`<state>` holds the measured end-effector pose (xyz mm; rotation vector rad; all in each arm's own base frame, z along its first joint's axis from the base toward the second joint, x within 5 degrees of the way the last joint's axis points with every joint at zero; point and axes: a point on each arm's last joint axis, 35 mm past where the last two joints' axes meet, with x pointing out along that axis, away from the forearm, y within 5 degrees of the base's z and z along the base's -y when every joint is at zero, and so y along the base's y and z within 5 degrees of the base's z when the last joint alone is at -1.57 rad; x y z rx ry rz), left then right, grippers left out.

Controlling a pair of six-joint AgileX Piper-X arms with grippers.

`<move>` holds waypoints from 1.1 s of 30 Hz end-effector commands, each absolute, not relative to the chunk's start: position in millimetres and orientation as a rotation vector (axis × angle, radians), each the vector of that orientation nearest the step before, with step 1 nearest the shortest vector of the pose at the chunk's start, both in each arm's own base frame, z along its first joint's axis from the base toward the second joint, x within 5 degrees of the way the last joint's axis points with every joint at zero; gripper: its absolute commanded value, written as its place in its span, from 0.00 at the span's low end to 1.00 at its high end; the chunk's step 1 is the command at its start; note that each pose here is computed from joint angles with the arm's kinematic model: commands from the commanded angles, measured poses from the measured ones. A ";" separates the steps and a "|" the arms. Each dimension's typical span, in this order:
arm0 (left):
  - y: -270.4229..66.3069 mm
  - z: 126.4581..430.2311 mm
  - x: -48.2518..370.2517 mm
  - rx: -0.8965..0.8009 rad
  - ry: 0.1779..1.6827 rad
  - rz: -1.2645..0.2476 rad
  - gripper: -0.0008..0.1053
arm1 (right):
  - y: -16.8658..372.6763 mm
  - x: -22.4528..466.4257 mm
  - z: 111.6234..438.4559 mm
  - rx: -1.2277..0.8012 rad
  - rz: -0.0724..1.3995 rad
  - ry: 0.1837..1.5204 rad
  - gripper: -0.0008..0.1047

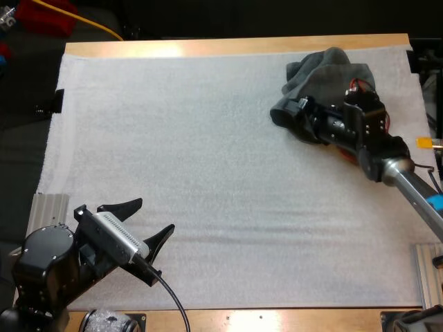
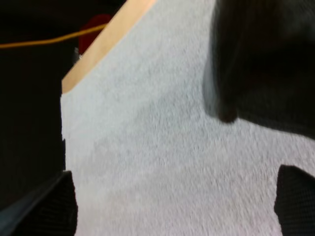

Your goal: Pick towel from pile, fold and stack

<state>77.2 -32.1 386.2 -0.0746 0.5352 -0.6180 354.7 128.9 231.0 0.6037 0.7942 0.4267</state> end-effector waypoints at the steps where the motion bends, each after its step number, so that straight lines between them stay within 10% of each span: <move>1: -32.4 389.2 76.3 -0.073 0.523 -0.628 0.61 | 131.1 360.4 233.2 0.616 0.434 0.772 0.76; 17: -32.4 389.2 76.3 -0.073 0.523 -0.628 0.61 | 149.8 417.1 202.0 0.641 0.414 0.802 0.74; 33: -32.6 389.2 76.1 -0.076 0.523 -0.637 0.61 | 151.5 418.9 180.8 0.646 0.417 0.874 0.03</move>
